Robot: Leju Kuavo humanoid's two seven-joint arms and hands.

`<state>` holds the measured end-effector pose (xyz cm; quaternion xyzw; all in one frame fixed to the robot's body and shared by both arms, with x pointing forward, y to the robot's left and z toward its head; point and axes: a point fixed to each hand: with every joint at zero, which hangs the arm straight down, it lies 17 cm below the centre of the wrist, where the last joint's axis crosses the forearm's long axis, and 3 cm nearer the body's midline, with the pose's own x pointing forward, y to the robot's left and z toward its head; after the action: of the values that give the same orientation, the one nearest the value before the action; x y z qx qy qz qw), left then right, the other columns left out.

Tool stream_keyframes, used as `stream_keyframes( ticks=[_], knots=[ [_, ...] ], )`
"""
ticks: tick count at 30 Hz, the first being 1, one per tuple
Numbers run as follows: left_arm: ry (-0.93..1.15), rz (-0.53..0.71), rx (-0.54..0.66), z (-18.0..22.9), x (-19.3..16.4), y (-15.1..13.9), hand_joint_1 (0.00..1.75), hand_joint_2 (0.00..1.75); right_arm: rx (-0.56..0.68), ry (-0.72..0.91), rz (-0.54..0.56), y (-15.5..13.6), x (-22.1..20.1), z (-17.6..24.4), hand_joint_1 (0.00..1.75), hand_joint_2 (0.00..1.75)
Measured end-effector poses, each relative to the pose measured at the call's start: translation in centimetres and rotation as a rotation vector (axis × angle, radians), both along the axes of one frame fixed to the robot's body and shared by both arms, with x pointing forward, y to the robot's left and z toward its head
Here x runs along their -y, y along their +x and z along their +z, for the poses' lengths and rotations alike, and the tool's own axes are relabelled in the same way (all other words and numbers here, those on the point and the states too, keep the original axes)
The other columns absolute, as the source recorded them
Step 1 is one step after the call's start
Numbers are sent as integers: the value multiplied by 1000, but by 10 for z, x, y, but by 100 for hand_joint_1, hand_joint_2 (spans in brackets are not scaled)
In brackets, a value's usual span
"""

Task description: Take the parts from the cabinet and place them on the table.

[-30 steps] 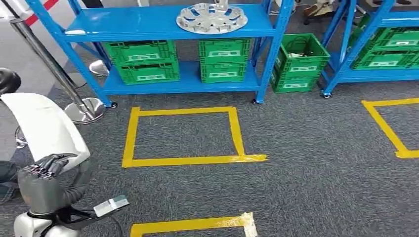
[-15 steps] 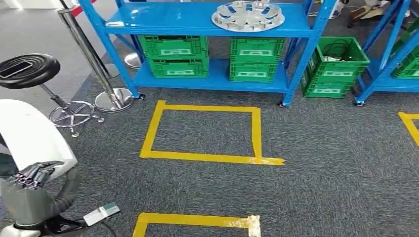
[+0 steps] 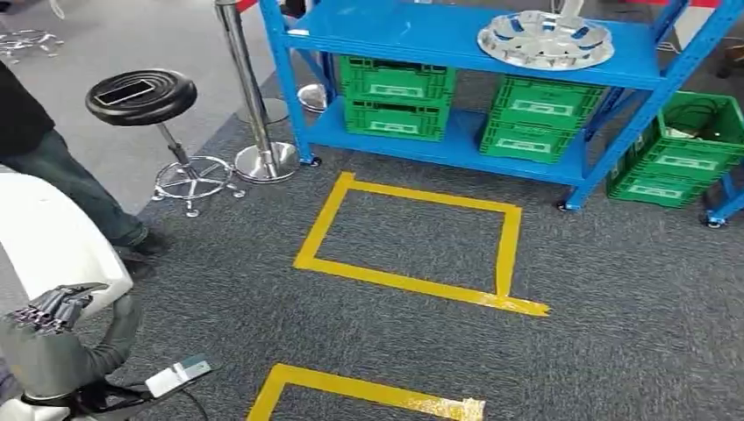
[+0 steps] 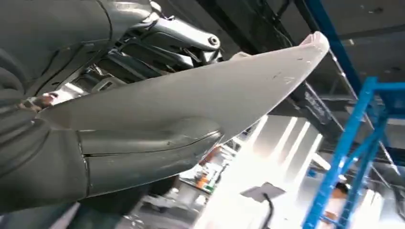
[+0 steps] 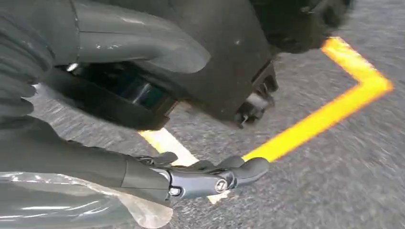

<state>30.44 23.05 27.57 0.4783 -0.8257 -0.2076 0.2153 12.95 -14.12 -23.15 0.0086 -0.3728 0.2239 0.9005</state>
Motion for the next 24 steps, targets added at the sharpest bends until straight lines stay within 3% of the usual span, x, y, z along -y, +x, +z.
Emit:
stream_keyframes(
  ticks=[10,24],
  knots=[
    [-14,0,20,9,-2,9,175,175,-172,-57,16,-24,6,-19,0,175],
    [-1,-19,16,9,7,13,175,175,-185,-102,21,-24,13,-22,0,175]
  ],
)
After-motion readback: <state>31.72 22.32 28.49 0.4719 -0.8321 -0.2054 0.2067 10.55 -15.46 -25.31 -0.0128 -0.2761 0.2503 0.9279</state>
